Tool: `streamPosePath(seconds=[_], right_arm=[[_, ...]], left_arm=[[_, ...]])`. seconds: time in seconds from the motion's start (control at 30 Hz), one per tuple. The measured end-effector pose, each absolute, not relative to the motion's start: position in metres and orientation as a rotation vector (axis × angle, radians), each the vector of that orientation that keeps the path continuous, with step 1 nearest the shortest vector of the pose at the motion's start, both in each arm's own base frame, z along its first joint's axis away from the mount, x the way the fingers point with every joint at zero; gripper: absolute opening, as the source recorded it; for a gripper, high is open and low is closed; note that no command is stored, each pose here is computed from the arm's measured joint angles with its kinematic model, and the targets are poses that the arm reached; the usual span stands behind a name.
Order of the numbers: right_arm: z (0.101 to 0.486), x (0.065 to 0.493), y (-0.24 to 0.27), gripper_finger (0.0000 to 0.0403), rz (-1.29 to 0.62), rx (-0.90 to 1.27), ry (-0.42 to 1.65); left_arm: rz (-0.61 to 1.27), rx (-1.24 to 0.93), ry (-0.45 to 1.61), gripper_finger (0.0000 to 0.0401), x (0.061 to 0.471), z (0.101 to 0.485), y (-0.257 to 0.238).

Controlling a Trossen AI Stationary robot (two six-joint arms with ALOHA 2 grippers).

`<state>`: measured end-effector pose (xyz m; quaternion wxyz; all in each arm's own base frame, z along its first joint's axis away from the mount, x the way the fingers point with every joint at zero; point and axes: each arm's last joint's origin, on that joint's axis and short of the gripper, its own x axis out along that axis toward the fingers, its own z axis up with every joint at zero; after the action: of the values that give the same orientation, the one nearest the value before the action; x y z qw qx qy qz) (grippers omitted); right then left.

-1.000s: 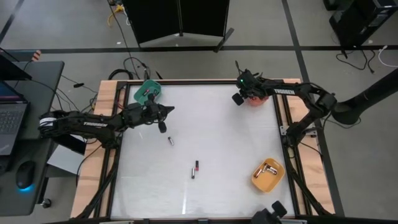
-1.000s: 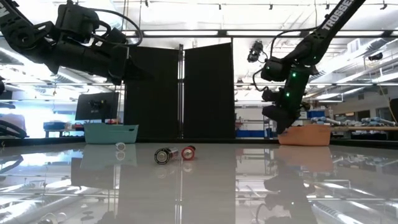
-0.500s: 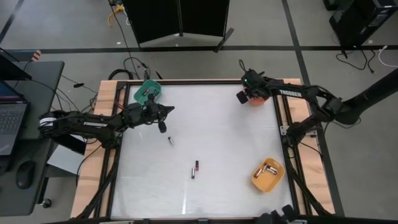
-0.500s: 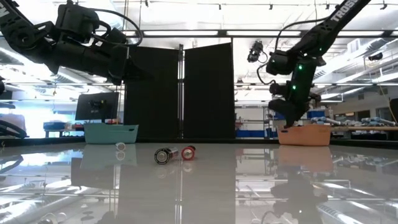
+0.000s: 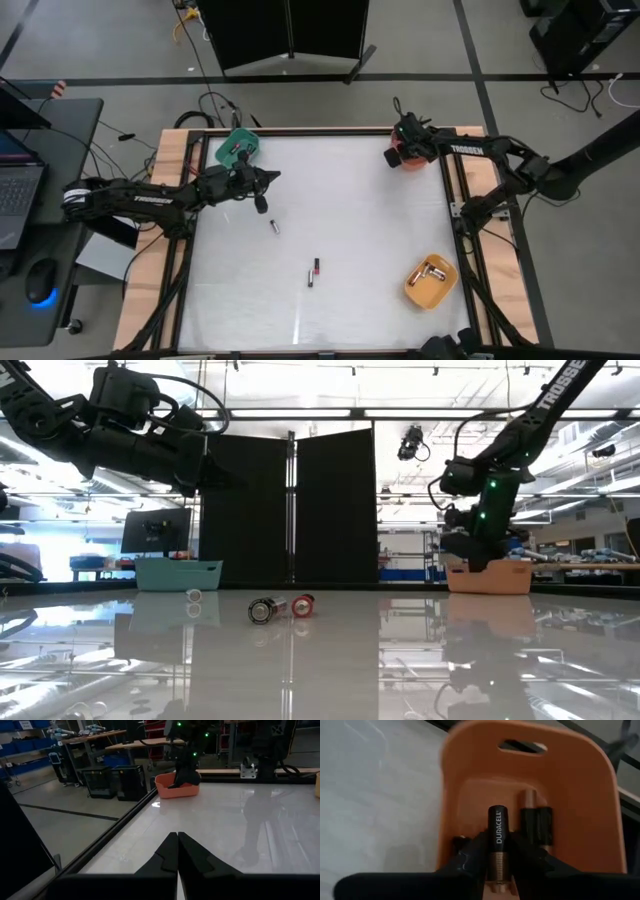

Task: Sort batteries
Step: Put the black battery into the orange bin, then put the silver battery into the yellow bin

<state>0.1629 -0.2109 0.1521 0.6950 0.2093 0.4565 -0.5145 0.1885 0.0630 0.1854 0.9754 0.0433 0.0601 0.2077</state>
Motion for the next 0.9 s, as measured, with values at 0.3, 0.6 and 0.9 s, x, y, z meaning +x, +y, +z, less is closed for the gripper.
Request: streamPosePath(seconds=[0.3,0.6,0.9], right_arm=[[0.153,0.162,-0.215,0.0085,-1.164,0.475,0.98],[0.204,0.176,-0.202,0.0083,-1.088,0.316,1.042],[0.233,0.239,-0.091,0.0023,-0.564,0.114,0.95]], left_arm=[[0.419,0.087,0.122,0.0009,0.188,0.185,0.063],[0.407,0.068,0.117,0.0009,0.189,0.185,0.063],[0.323,0.06,0.112,0.0008,0.192,0.185,0.05]])
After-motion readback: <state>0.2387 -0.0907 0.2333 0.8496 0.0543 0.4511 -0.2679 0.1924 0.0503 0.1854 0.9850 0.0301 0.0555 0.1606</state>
